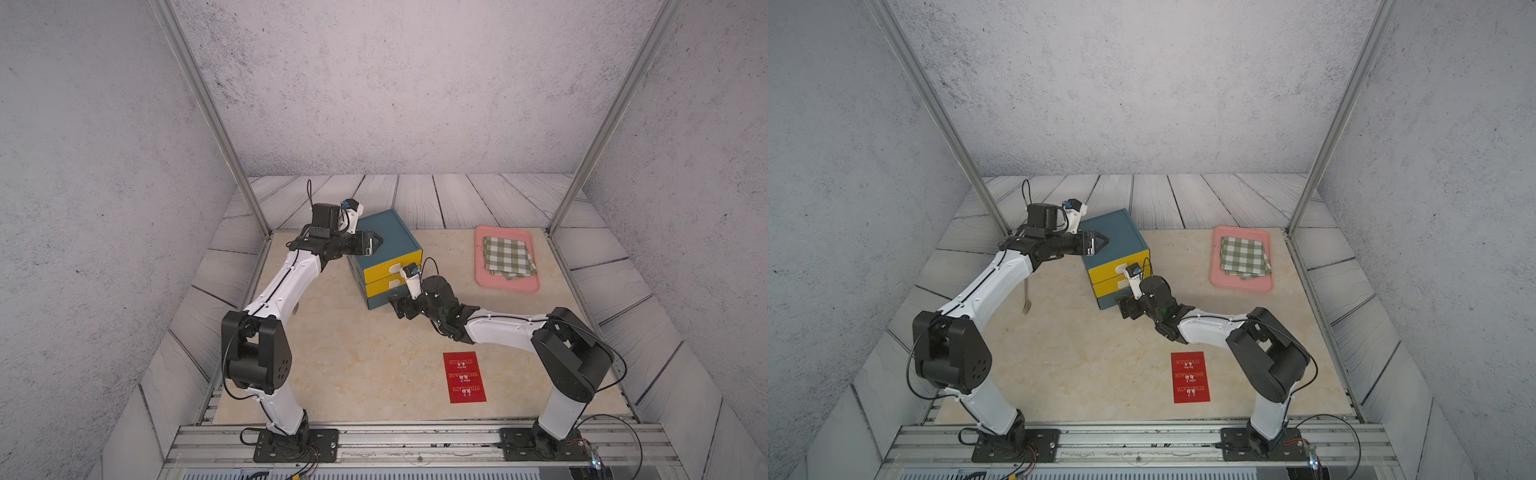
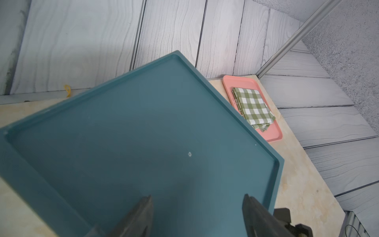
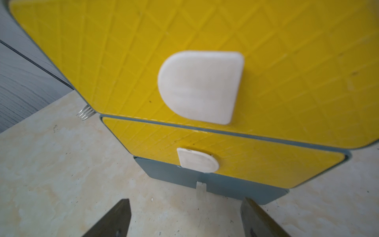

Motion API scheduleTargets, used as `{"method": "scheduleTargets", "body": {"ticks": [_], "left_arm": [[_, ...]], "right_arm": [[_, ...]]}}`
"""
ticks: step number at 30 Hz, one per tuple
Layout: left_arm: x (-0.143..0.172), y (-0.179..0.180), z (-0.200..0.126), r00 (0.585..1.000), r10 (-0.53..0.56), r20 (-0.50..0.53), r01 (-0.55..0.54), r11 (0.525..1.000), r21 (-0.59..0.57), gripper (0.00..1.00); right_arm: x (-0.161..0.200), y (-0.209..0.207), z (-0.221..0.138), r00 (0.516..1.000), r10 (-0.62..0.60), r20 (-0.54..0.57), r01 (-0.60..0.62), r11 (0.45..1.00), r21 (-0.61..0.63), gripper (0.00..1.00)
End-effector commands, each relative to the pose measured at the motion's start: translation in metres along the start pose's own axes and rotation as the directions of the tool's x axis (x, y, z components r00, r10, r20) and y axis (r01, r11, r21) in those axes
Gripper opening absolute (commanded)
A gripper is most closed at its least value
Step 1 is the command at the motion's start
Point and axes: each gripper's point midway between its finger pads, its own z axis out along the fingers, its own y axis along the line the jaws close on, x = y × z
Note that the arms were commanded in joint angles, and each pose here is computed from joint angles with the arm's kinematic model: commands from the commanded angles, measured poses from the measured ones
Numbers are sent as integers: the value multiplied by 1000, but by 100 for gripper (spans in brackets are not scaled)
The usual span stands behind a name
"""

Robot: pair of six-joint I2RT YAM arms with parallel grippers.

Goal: Take the postcards out of the drawer
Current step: Open the drawer in the storage box.

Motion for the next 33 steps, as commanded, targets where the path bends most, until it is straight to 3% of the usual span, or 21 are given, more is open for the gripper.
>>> {"method": "scheduleTargets", "body": {"ticks": [1,11,19,33], "left_arm": [[-2,-6,3,1000,14,4,-14,999,29,75],[19,6,16,999,3,-37,-2,1000,1,75],[35,10,21,998,-14,-69,13,1000,-10,75],[44,6,27,996,-21,-87,22,1000,4,75]], "right_arm": [[-2,-8,11,997,-10,72,5,998,68,88],[10,-7,29,997,-42,72,30,986,163,88],[11,-7,34,988,-65,142,35,979,201,88],[20,-16,43,979,-72,190,17,961,274,85]]}}
